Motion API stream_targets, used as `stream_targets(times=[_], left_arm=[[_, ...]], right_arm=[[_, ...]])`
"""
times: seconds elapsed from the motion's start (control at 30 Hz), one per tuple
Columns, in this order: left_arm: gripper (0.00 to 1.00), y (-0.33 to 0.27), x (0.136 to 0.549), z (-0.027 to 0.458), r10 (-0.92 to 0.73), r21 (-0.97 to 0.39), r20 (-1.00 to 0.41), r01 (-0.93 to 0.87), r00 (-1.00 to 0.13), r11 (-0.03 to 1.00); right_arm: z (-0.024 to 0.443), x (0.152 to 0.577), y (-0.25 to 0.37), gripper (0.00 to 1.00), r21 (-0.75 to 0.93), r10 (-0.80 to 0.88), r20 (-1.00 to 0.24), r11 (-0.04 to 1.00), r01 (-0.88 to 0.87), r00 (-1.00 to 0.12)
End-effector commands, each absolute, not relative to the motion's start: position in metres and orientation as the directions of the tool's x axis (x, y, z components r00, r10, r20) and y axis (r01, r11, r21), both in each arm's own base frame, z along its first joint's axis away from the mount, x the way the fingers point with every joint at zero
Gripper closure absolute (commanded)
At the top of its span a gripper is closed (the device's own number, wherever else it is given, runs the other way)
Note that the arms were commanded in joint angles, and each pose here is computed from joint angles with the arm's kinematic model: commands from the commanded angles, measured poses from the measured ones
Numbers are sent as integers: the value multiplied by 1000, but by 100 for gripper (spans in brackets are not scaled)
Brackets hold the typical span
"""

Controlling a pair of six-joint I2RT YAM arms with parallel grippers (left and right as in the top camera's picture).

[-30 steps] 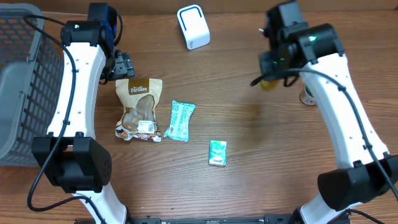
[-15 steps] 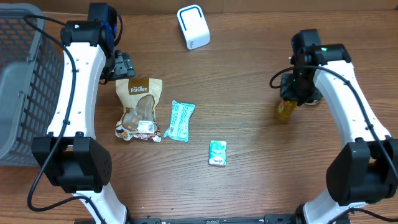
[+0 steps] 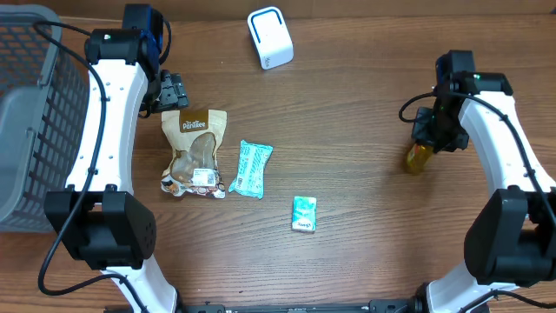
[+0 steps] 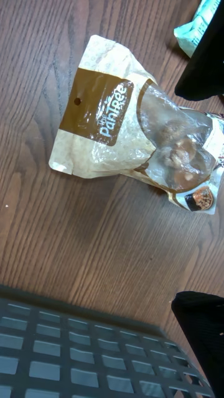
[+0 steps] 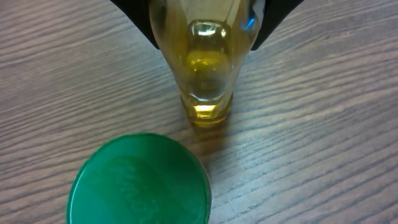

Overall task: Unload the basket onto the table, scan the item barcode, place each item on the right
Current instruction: 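Move the bottle right and set it upright near the green jar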

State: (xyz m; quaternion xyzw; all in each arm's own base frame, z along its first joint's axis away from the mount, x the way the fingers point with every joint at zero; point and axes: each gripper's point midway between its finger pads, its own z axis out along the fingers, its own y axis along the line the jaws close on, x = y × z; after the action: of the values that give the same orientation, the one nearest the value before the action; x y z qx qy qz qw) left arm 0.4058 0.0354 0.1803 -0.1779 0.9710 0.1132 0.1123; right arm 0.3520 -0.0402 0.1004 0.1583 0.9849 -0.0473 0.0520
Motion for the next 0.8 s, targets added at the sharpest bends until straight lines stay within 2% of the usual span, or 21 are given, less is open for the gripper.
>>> stream_targets(times=[0.0,0.13,0.2,0.27,0.4,0.43,0.5,0.57,0.67,0.77], left_arm=[[1,37,408,190,-314,181,-287,-373,-905,910],[1,37,408,190,-314,181,-287,-373,-905,910],[0,37,409,190,-314,180,-287,-373,-905,910],[0,37,409,190,-314,181,-288,-373,-905,910],[1,37,408,190,-314,181,-287,-373,-905,910],[0,37,408,190,-314,181,-287,-373,-905,910],[0,37,408,190,-314,181,-287,-373,-905,910],[0,37,408,190,-314,181,-287,-373,-905,910],[0,37,408,190,-314,181,-287,-373,-905,910],[0,37,408,190,-314,181,-287,-373,-905,910]], right_arm=[[102,351,-43,63,-90,312,-131,942,325,-941],[102,351,-43,38,-89,312,-131,942,325,-941],[102,351,-43,23,-89,312,-132,942,325,-941],[104,354,-43,15,-87,312,-141,941,326,-940],[133,367,-43,10,-71,312,-188,942,329,-931],[165,377,-40,5,-43,309,-231,944,327,-923],[198,388,-30,0,15,301,-281,951,310,-911],[230,394,-10,0,111,289,-316,957,267,-904],[260,390,42,0,349,254,-283,926,147,-925],[261,375,81,3,484,168,-215,874,44,-962]])
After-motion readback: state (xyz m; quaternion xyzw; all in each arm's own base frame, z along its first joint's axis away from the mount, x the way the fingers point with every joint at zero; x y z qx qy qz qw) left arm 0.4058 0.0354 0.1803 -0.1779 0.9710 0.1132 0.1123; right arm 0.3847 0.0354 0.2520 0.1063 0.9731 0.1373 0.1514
